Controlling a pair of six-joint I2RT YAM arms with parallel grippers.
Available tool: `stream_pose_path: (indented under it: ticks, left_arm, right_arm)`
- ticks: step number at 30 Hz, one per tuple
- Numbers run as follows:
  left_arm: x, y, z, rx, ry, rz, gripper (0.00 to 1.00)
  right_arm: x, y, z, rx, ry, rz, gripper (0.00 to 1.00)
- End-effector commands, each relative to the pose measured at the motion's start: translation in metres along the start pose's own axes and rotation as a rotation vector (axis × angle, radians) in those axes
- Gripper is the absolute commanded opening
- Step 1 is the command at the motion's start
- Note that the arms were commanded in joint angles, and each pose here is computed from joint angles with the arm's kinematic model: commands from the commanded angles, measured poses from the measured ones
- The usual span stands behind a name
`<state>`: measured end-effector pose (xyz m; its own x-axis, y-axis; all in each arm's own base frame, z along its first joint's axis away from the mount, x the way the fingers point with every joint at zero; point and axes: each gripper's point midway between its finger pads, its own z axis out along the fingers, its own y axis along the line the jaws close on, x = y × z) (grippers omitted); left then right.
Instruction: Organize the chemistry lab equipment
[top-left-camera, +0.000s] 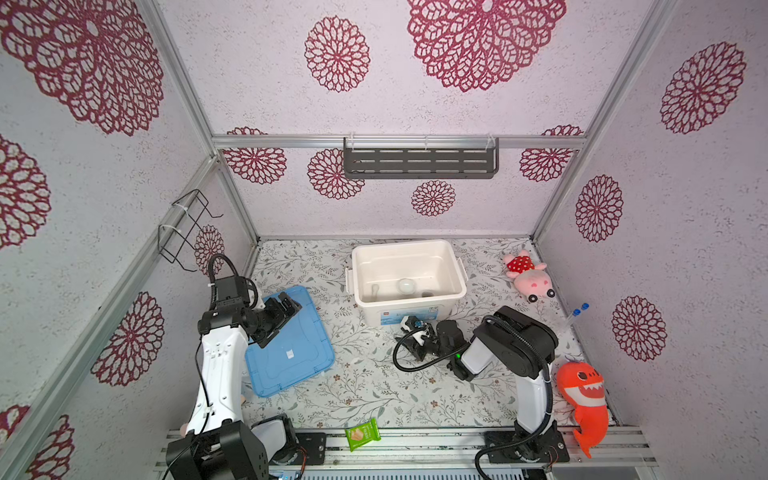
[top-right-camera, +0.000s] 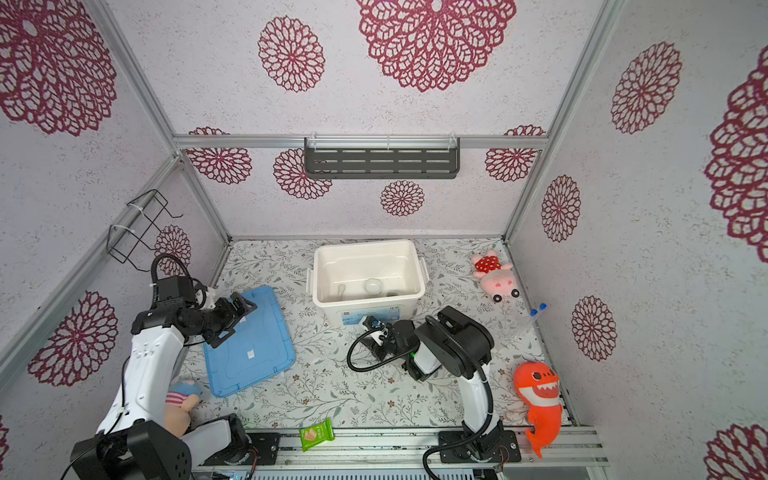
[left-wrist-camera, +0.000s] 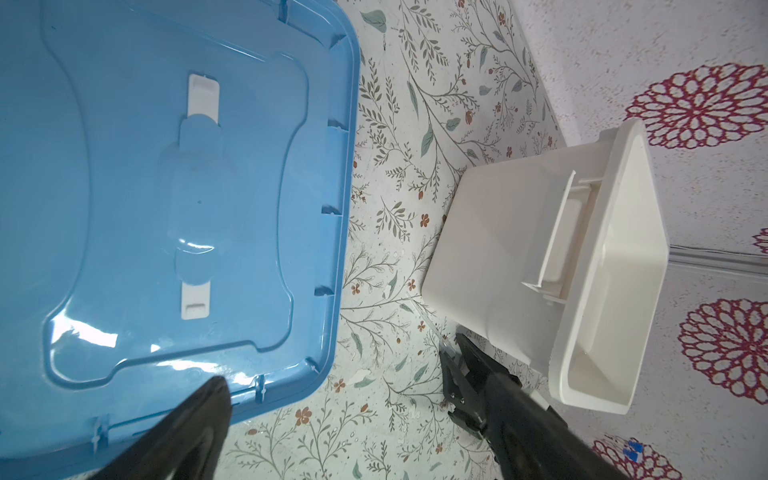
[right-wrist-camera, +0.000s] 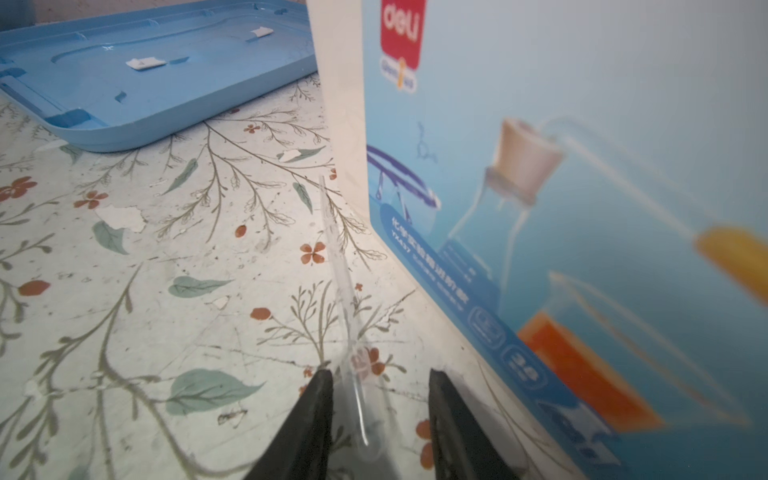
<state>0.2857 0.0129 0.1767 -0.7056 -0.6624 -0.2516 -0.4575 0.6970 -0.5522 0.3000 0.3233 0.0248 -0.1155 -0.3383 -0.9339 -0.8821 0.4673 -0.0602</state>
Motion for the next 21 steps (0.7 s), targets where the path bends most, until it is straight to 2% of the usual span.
stream_pose_path:
  ticks: [1, 6, 8, 13, 15, 21]
  left_arm:
    - [-0.007, -0.006, -0.011, 0.014, -0.037, 0.013, 0.99]
    - [-0.003, -0.005, -0.012, 0.009, -0.034, 0.006, 0.99]
    - [-0.003, -0.004, -0.011, 0.013, -0.036, 0.010, 0.99]
    - [-0.004, -0.004, -0.013, -0.002, -0.035, 0.015, 0.99]
    - [-0.006, -0.005, -0.013, 0.003, -0.043, 0.027, 0.99]
    - [-0.014, -0.005, -0.022, -0.041, -0.045, 0.069, 0.99]
  right_arm:
    - [0.031, 0.019, 0.005, -0.080, 0.110, -0.012, 0.38]
    - [0.044, 0.034, 0.007, -0.135, 0.155, -0.005, 0.19]
    - [0.047, 0.037, 0.003, -0.135, 0.154, 0.004, 0.14]
    - [0.041, 0.040, -0.010, -0.121, 0.130, 0.023, 0.09]
    - [0.035, 0.041, -0.015, -0.117, 0.118, 0.021, 0.03]
    - [0.009, 0.056, -0.031, -0.132, 0.058, 0.013, 0.04]
